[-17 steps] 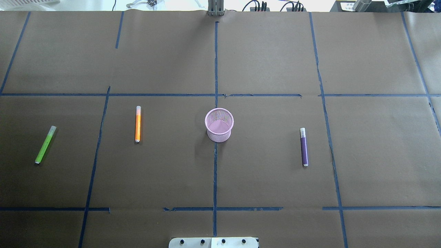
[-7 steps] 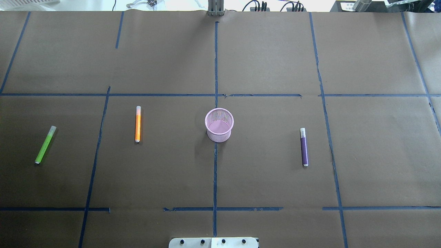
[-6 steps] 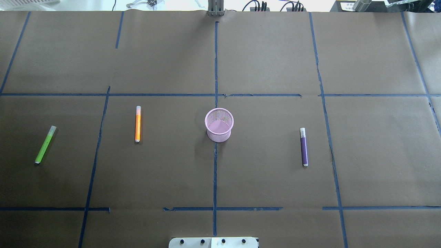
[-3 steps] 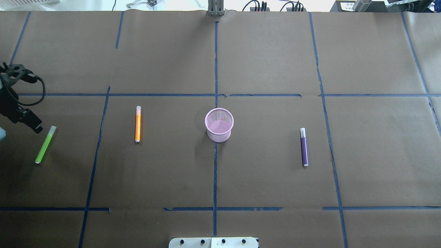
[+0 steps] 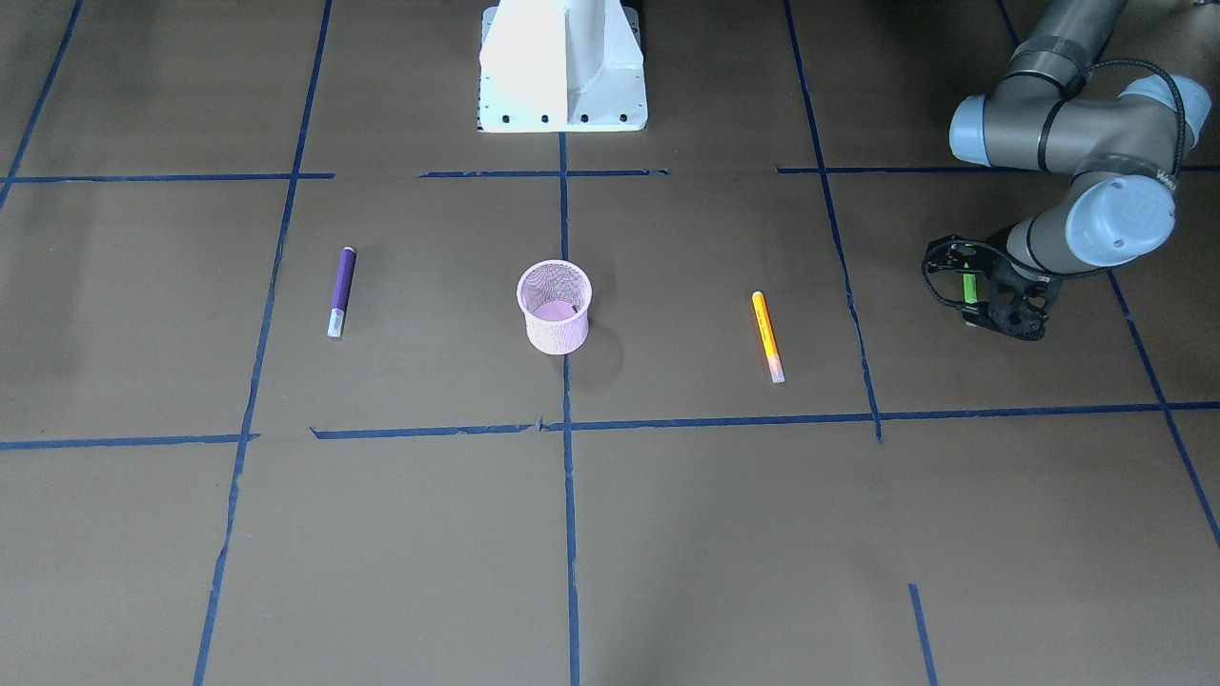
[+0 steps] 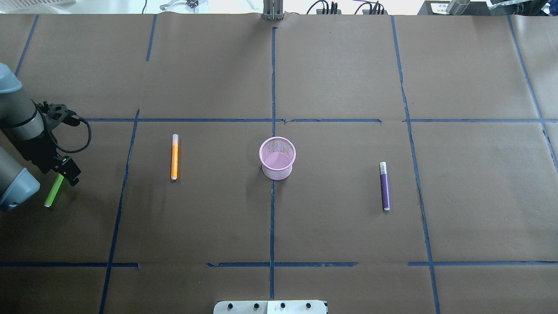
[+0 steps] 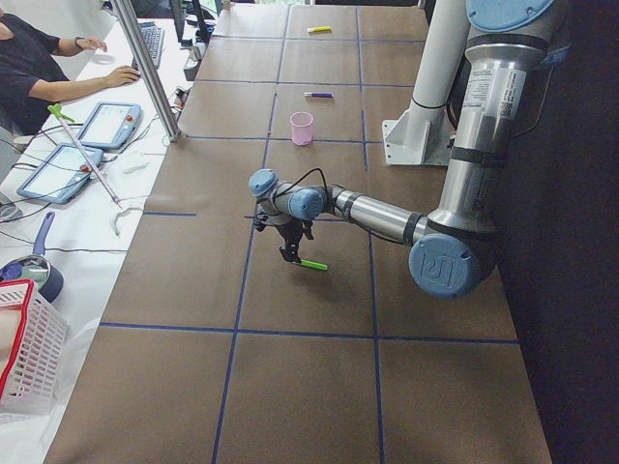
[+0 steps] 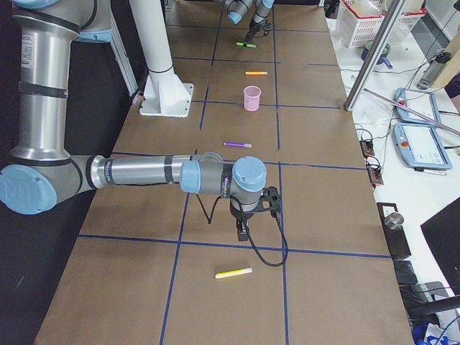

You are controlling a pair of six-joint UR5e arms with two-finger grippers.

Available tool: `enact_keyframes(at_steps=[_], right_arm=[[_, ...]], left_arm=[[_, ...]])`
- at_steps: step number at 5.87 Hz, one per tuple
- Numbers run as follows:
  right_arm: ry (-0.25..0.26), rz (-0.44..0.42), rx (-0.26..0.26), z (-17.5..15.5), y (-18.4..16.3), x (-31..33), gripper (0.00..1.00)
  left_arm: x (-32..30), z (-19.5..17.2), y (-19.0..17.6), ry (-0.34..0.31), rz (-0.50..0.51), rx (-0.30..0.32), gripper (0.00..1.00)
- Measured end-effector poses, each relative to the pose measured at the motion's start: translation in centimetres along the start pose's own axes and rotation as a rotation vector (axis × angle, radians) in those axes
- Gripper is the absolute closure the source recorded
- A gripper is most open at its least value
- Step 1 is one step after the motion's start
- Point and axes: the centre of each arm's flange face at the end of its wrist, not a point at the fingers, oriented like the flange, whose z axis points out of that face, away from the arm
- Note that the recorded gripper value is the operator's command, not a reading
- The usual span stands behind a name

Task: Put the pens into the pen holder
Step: 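Lower the left gripper onto the green highlighter and grasp it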

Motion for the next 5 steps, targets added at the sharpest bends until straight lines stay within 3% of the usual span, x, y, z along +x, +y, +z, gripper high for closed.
enact_keyframes(at_steps=[3, 5], right_arm=[[0.0, -0.002, 0.001, -0.03, -0.01, -0.04, 0.0], [0.0, -0.004, 0.004, -0.15, -0.04, -0.16, 0.0]], left_arm=[[-0.57, 1.08, 0.03, -0.015, -0.002, -0.013, 0.18], [-1.06, 1.57, 0.13, -0.017, 0.019, -0.022, 0.19]])
